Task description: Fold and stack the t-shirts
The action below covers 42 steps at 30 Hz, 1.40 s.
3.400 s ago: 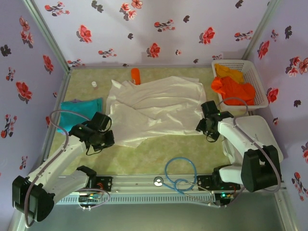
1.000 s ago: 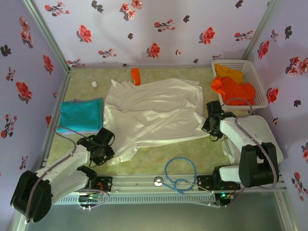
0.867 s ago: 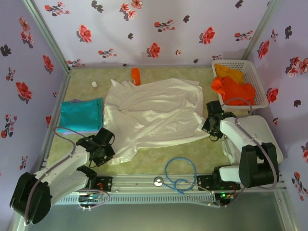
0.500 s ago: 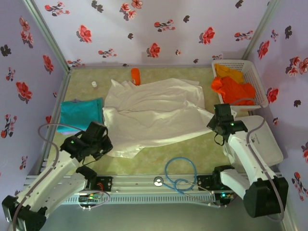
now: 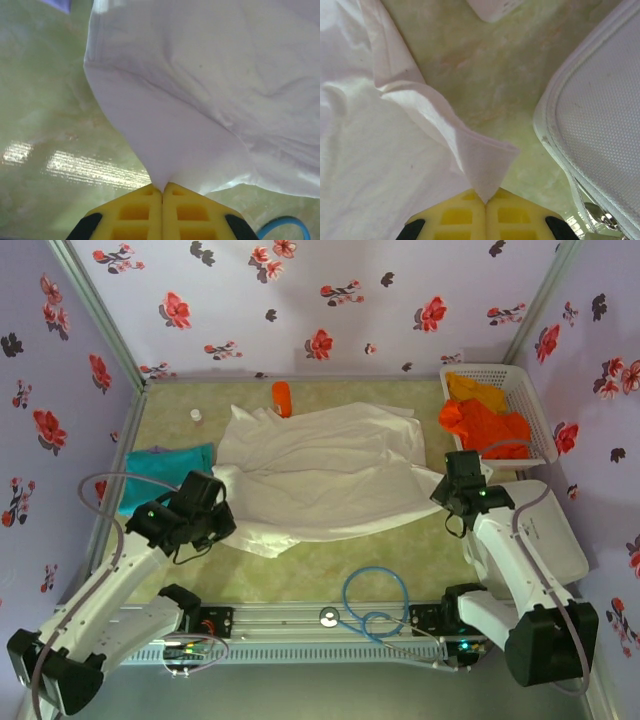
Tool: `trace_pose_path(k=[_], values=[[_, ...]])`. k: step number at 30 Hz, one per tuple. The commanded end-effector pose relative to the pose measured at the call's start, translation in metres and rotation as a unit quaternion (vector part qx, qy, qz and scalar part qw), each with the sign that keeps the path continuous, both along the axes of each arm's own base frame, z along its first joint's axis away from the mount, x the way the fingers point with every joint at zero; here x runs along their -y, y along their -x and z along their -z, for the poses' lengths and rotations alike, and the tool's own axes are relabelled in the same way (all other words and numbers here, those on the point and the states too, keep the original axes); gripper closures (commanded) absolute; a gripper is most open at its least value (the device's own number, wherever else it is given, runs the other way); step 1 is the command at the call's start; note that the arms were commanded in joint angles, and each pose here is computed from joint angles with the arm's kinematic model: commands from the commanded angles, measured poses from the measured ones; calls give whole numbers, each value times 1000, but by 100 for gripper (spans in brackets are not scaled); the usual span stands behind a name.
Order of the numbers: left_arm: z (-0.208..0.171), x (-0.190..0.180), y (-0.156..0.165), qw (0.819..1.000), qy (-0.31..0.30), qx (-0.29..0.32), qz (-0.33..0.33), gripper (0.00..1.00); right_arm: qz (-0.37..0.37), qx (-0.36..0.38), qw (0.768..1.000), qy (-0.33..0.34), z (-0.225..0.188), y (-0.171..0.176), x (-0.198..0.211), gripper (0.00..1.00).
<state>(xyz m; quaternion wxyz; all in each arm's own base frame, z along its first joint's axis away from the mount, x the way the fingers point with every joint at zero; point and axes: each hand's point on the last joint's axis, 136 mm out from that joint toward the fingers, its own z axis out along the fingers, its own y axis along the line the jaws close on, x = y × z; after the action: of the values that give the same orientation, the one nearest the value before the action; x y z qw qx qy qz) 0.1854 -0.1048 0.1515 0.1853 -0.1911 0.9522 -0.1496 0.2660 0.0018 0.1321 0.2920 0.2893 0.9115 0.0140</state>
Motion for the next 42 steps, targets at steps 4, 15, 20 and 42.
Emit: trace_pose_path(k=[4, 15, 20, 42], values=[[-24, -10, -21, 999, -25, 41, 22, 100, 5, 16, 1000, -8, -7, -14, 1, 100], [-140, -10, -111, 984, -49, 161, 65, 100, 1, 131, 990, -42, -106, -94, -11, 100], [-211, -16, -149, 967, -49, 239, 73, 100, 8, 202, 979, -38, -170, -127, -6, 100], [-452, 0, -19, 805, 22, 561, 191, 100, -82, 512, 855, -23, -409, -23, -13, 100]])
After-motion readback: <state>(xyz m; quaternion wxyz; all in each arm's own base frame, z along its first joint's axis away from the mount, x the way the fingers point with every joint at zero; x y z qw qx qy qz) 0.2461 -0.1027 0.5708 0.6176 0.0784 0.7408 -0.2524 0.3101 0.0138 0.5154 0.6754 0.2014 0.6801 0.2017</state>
